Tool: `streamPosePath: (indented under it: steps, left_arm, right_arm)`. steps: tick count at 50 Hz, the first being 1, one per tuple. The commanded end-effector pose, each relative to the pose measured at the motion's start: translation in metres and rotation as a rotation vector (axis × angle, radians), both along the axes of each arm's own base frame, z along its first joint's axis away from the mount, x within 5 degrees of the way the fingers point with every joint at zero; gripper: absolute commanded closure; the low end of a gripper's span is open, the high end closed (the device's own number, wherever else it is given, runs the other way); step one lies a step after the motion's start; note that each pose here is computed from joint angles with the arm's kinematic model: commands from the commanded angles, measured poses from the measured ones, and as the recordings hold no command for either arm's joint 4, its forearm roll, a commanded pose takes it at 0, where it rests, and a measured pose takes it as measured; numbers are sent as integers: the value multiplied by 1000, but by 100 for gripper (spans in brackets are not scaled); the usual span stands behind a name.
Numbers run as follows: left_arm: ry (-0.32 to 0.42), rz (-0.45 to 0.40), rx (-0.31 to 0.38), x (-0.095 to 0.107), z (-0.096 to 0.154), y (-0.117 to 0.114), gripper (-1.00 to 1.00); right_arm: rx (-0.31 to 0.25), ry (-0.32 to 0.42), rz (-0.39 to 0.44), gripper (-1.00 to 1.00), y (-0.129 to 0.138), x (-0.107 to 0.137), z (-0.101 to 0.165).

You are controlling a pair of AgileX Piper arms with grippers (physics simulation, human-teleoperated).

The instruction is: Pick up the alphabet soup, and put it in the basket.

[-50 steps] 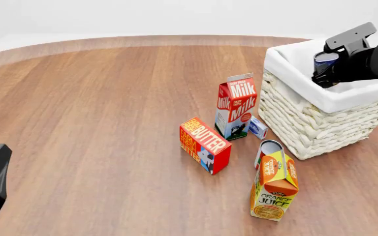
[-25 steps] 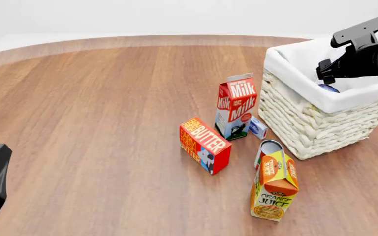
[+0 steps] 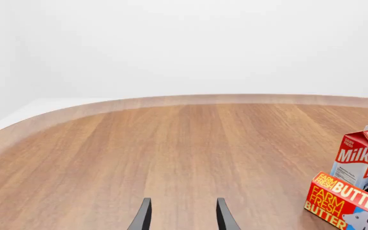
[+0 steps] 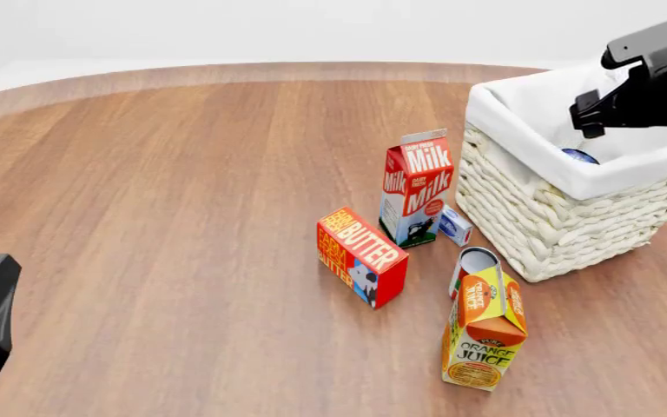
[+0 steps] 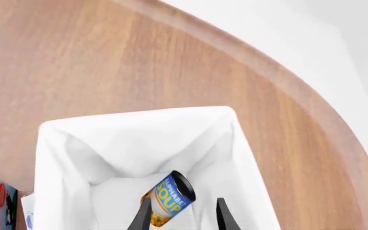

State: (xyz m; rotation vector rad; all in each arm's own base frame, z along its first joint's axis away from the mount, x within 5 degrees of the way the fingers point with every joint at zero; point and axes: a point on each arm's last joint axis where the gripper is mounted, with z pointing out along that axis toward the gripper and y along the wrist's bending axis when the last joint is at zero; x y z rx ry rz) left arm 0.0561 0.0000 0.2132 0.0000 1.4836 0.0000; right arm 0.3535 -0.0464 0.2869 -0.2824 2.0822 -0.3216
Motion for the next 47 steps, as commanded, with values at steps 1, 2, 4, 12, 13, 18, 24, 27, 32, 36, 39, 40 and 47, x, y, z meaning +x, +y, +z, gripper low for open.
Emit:
streamPosePath:
  steps: [1, 2, 4, 12, 13, 18, 24, 27, 32, 36, 39, 40, 47]
  left_arm:
    - [0, 0, 0, 0, 0, 0, -100]
    - [0, 0, 0, 0, 0, 0, -100]
    - [0, 0, 0, 0, 0, 0, -100]
    - [0, 0, 0, 0, 0, 0, -100]
    - [0, 0, 0, 0, 0, 0, -100]
    - [0, 0, 0, 0, 0, 0, -100]
    - [0, 0, 0, 0, 0, 0, -100]
    - [0, 0, 0, 0, 0, 0, -100]
    - [0, 0, 0, 0, 0, 0, -100]
    - [0, 0, 0, 0, 0, 0, -100]
    - [0, 0, 0, 0, 0, 0, -100]
    - [0, 0, 0, 0, 0, 0, -100]
    - [0, 0, 0, 0, 0, 0, -100]
  right_arm:
    - [14, -32, -6, -100, 3, -14, 12]
    - [22, -41, -14, -100, 2, -15, 14]
    - [19, -42, -10, -100, 3, -17, 16]
    - [29, -67, -10, -100, 7, -27, 23]
    - [29, -70, -11, -100, 7, -28, 24]
    - [34, -85, -12, -100, 8, -37, 29]
    - [58, -115, -12, -100, 14, -52, 39]
    - [54, -124, -17, -100, 13, -57, 43]
    - [60, -138, -17, -100, 15, -69, 46]
    - [64, -149, -19, -100, 15, -74, 48]
    - [67, -155, -19, -100, 16, -80, 49]
    - [71, -160, -19, -100, 17, -82, 50]
    - [78, -177, -20, -100, 19, -96, 55]
